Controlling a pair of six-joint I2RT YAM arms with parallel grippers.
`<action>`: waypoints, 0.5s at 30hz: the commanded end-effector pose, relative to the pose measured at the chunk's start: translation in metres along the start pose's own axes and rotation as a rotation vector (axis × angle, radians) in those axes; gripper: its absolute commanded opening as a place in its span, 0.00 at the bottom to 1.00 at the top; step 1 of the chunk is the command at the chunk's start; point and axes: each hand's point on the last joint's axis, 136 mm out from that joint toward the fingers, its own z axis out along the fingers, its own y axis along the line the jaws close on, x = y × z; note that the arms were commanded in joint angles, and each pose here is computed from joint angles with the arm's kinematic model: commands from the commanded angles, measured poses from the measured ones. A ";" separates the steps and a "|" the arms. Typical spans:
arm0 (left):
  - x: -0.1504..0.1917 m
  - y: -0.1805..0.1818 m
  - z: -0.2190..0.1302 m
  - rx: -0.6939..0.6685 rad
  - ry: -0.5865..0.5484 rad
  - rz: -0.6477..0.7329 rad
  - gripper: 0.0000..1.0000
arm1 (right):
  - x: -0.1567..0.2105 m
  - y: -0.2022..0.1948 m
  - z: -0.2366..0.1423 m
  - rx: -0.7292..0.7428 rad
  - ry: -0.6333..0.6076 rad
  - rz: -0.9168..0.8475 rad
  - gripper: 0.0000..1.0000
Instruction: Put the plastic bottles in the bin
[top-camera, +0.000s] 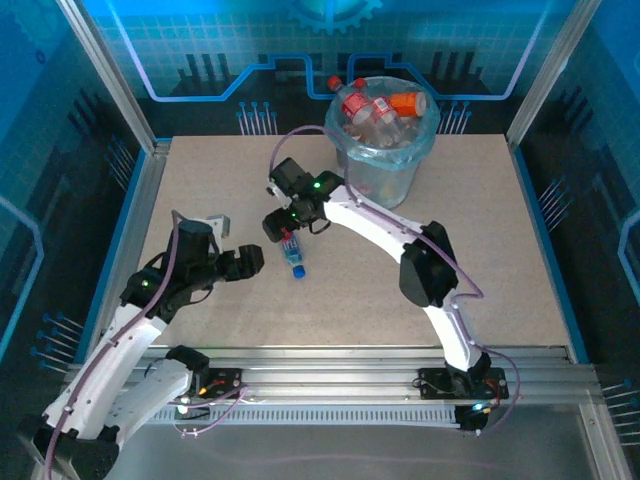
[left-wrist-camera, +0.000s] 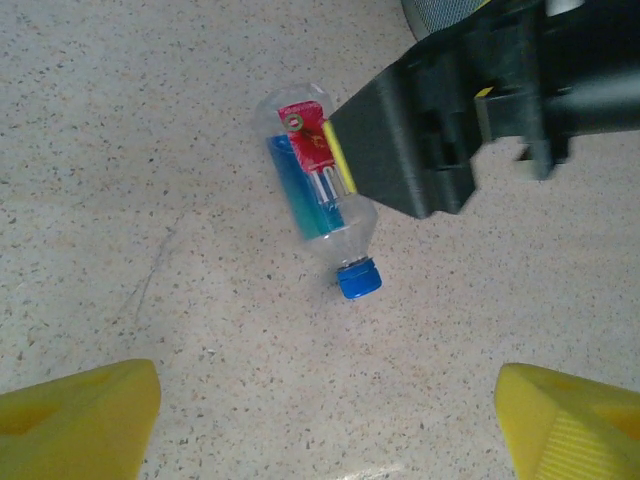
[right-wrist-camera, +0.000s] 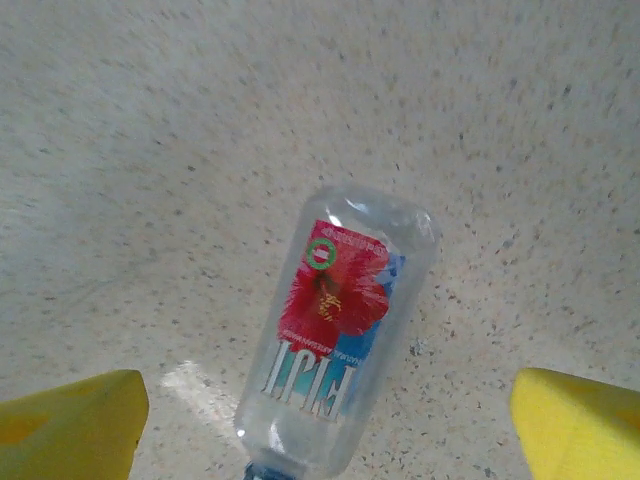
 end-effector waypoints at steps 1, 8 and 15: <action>0.006 0.009 0.001 -0.029 0.002 -0.014 0.89 | 0.007 0.001 0.016 0.042 0.049 0.023 0.95; 0.007 0.008 -0.001 -0.018 0.003 -0.007 0.89 | 0.024 -0.004 0.060 0.079 0.147 0.041 0.96; 0.010 0.010 -0.002 -0.021 0.004 0.001 0.89 | 0.033 -0.001 0.080 0.057 0.192 0.032 0.87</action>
